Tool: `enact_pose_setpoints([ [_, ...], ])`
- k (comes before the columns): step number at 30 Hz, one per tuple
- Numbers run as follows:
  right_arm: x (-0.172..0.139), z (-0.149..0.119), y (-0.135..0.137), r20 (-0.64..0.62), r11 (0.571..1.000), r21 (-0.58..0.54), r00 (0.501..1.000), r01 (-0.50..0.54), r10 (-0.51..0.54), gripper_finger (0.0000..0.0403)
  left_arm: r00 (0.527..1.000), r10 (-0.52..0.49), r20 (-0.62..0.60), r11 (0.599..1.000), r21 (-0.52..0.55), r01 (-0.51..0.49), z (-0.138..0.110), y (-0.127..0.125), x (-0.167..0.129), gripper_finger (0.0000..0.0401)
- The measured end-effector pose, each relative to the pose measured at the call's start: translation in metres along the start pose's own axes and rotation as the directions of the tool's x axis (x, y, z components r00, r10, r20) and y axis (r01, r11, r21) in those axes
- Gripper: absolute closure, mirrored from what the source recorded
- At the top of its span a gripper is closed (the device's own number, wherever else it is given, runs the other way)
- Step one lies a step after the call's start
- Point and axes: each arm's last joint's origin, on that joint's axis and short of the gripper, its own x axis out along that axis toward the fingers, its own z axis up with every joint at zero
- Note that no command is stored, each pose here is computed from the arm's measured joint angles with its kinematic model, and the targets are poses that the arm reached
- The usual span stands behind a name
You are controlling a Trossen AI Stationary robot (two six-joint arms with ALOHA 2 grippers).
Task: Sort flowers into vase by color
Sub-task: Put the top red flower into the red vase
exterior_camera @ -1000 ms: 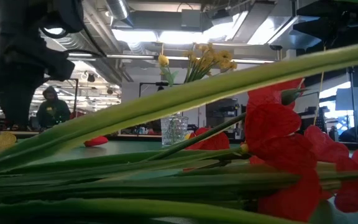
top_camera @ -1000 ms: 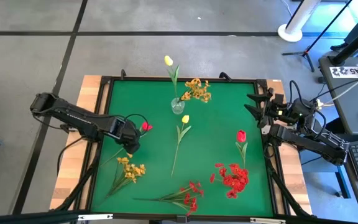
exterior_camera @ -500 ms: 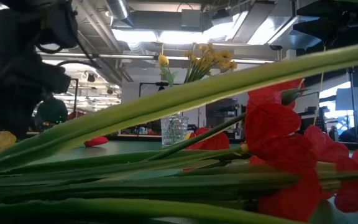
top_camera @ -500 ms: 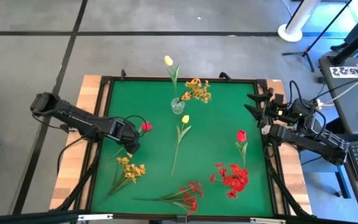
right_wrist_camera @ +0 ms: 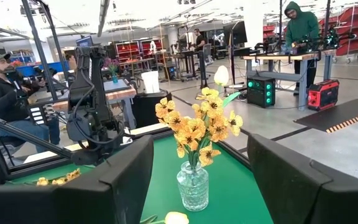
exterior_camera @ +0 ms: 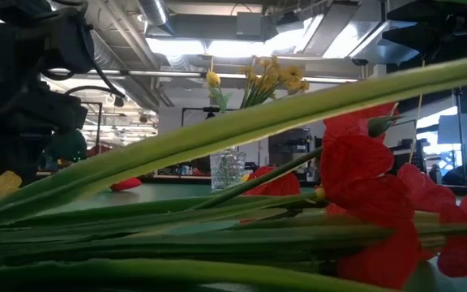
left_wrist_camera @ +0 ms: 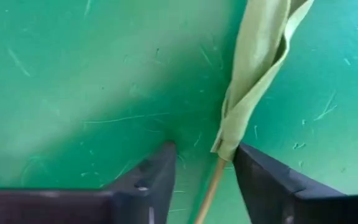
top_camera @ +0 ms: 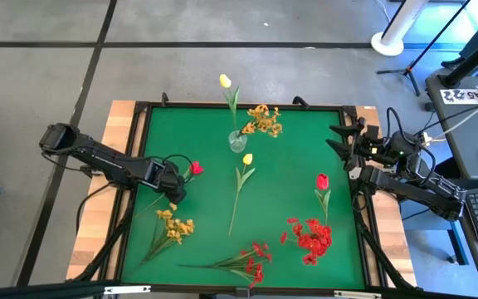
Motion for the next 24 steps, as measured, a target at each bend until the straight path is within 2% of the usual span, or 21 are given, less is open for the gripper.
enact_pose_setpoints([
  [7, 0.000, 0.000, 0.000, 0.000, 1.000, 0.005, 1.000, 0.000, 0.000, 0.0144, 1.000, 0.005, 0.009, 1.000, -0.025, -0.005, 0.005, 0.000, -0.001, 0.0365],
  [9, 0.000, 0.000, 0.000, 0.000, 1.000, 0.005, 1.000, 0.000, 0.000, 0.0144, 0.998, 0.006, 0.063, 1.000, -0.020, -0.004, 0.010, -0.002, -0.004, 0.0390],
  [13, 0.000, 0.001, 0.000, 0.008, 1.000, 0.006, 1.000, -0.001, 0.001, 0.0144, 0.973, 0.021, 0.232, 1.000, -0.011, -0.019, 0.030, -0.009, -0.020, 0.0396],
  [18, 0.000, 0.001, 0.000, 0.007, 1.000, 0.025, 1.000, -0.002, 0.001, 0.0144, 0.925, -0.041, 0.377, 0.998, 0.050, 0.024, 0.065, -0.027, -0.060, 0.0398],
  [21, 0.000, 0.001, 0.000, 0.007, 1.000, 0.026, 1.000, -0.001, 0.001, 0.0144, 0.874, -0.099, 0.476, 0.993, 0.103, 0.056, 0.082, -0.040, -0.095, 0.0399],
  [24, 0.000, 0.000, 0.000, 0.004, 1.000, 0.027, 1.000, -0.001, 0.001, 0.0144, 0.800, -0.146, 0.582, 0.987, 0.141, 0.078, 0.093, -0.051, -0.129, 0.0399],
])
